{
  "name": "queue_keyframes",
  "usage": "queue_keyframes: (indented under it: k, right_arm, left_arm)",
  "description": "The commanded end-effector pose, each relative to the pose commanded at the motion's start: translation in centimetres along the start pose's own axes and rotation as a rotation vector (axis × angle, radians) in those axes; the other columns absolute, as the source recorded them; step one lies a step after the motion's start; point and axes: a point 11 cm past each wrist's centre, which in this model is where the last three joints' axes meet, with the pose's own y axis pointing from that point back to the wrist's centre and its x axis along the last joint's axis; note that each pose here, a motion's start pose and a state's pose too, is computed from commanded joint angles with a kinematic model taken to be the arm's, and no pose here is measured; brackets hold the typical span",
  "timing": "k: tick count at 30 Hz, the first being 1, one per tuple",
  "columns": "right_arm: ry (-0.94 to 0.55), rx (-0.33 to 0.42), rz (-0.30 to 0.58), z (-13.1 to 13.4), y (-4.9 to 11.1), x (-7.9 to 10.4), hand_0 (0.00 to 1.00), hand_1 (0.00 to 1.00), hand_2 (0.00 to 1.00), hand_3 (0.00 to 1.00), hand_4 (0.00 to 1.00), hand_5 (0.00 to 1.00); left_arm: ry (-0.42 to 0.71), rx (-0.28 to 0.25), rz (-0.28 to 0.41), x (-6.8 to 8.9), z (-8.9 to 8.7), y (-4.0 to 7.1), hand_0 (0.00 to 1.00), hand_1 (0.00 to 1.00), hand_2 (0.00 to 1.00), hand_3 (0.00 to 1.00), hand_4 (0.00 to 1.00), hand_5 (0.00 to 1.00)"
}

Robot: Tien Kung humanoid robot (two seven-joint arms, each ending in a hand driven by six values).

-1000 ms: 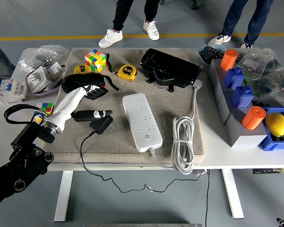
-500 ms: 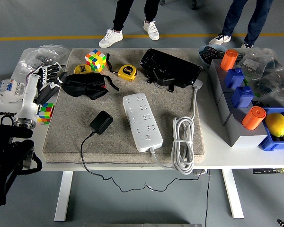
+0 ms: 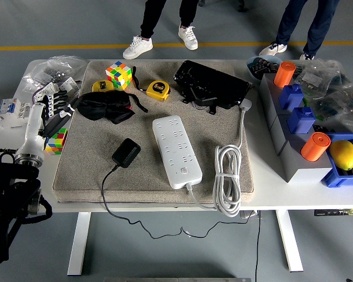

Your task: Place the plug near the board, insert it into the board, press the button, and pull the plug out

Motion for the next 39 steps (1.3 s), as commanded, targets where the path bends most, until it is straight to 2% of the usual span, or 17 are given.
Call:
queue_keyframes:
  k: [12, 39]
  right_arm:
    - [-0.001, -0.018, 0.001, 0.4, 0.0, -0.2, 0.602, 0.595, 0.548, 0.549, 0.787, 0.280]
    - [-0.004, -0.020, 0.005, 0.2, 0.0, -0.2, 0.604, 0.595, 0.551, 0.551, 0.787, 0.292]
  left_arm:
    - [0.022, 0.012, 0.026, 0.7, -0.1, 0.0, 0.697, 0.719, 0.740, 0.738, 0.944, 0.644]
    - [0.047, -0.016, 0.005, 0.1, 1.4, -0.4, 0.702, 0.714, 0.738, 0.737, 0.938, 0.646]
